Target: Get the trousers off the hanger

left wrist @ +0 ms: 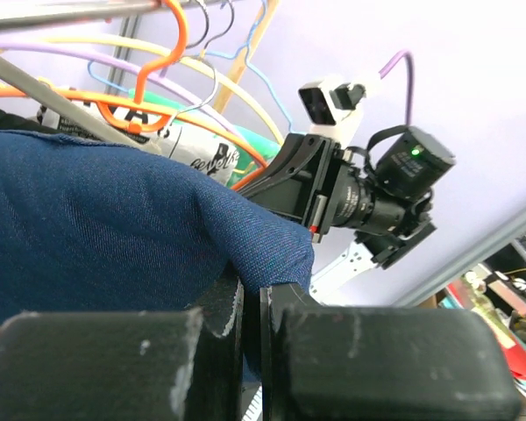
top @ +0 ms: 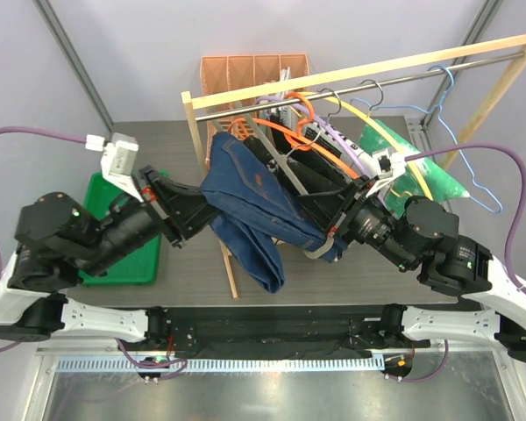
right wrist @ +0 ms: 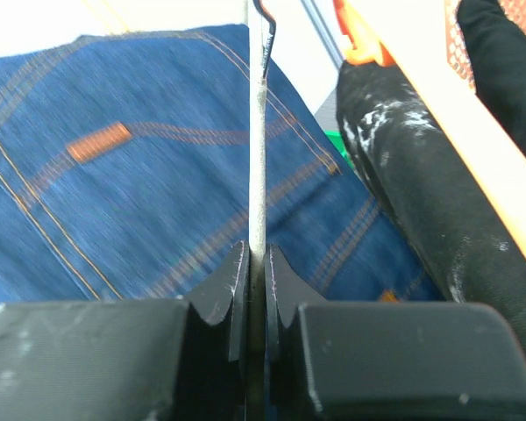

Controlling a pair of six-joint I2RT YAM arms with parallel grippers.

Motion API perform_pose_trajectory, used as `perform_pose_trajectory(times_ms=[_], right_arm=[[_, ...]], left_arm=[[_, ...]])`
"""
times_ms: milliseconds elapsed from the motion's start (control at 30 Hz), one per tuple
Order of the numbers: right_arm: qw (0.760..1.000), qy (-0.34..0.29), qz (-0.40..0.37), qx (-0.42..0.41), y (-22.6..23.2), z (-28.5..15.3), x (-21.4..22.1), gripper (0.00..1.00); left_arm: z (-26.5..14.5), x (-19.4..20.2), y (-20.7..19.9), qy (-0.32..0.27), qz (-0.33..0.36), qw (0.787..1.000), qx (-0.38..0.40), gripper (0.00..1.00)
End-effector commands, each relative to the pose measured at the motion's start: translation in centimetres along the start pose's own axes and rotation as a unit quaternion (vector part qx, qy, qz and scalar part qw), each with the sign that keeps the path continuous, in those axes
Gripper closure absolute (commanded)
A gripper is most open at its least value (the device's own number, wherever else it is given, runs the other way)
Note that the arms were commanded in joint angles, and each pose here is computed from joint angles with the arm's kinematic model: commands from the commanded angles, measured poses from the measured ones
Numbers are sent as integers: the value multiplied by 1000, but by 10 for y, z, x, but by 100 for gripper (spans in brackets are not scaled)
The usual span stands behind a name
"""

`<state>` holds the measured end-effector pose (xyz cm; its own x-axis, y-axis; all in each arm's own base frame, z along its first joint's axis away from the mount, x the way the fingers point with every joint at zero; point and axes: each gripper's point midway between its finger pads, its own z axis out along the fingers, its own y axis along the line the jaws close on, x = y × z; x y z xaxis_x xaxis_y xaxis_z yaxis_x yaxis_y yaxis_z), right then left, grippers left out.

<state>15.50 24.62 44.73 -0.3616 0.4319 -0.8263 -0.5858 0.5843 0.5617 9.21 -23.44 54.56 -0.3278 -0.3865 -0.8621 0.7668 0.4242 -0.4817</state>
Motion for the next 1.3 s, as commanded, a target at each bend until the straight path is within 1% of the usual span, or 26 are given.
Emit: perform_pose_trajectory(times_ms=[0, 133, 267, 333, 367, 500, 600, 700, 733, 800, 833, 867, 933, 967, 1033, 1067, 1100, 1167, 1200, 1267], right_arm=[[999, -2, -44, -9, 0, -5, -7, 99], [998, 7, -66, -16, -5, -10, 2, 99], [996, 7, -83, -18, -12, -19, 3, 99], [995, 12, -95, -18, -14, -22, 5, 99], [995, 14, -97, -17, -16, -23, 6, 99], [993, 33, -114, -25, -19, -27, 16, 99], [990, 49, -122, -41, -17, -30, 24, 99], [989, 59, -128, -52, -16, -33, 30, 99], [989, 57, -128, -54, -17, -35, 30, 99], [988, 62, -127, -66, -14, -38, 32, 99], [988, 62, -124, -72, -13, -41, 32, 99], [987, 68, -121, -81, -10, -42, 35, 99], [987, 72, -116, -86, -10, -47, 36, 99], [987, 75, -114, -90, -10, -49, 38, 99], [985, 89, -108, -96, -9, -53, 43, 99], [986, 88, -105, -98, -8, -55, 42, 99], [986, 91, -102, -99, -8, -56, 43, 99], [985, 97, -101, -99, -11, -61, 45, 99], [985, 98, -100, -101, -11, -63, 45, 99], [985, 103, -98, -99, -15, -66, 50, 99]], left_arm=[[-50, -102, -26, -129, -73, 986, 77, 100], [-73, -125, -18, -148, -78, 983, 72, 100], [-96, -132, 1, -154, -85, 983, 50, 100], [-102, -127, 11, -148, -89, 984, 33, 100], [-112, -130, 16, -152, -95, 983, 34, 100], [-130, -131, 28, -160, -109, 981, 30, 100], [-139, -125, 45, -154, -104, 983, 1, 100], [-143, -113, 62, -135, -89, 986, -34, 100], [-144, -103, 72, -120, -77, 988, -56, 100], [-148, -95, 85, -111, -68, 988, -82, 100], [-151, -91, 97, -110, -62, 986, -113, 100], [-149, -76, 110, -90, -44, 985, -144, 100], [-149, -60, 128, -73, -17, 979, -191, 100], [-146, -43, 147, -57, 17, 968, -245, 100], [-142, -28, 162, -44, 49, 954, -291, 100], [-144, -25, 173, -49, 61, 943, -322, 100], [-139, -13, 179, -41, 81, 935, -342, 100], [-137, -5, 186, -41, 96, 925, -365, 100], [-139, -2, 196, -45, 121, 909, -396, 100], [-136, 1, 199, -51, 139, 901, -408, 100]])
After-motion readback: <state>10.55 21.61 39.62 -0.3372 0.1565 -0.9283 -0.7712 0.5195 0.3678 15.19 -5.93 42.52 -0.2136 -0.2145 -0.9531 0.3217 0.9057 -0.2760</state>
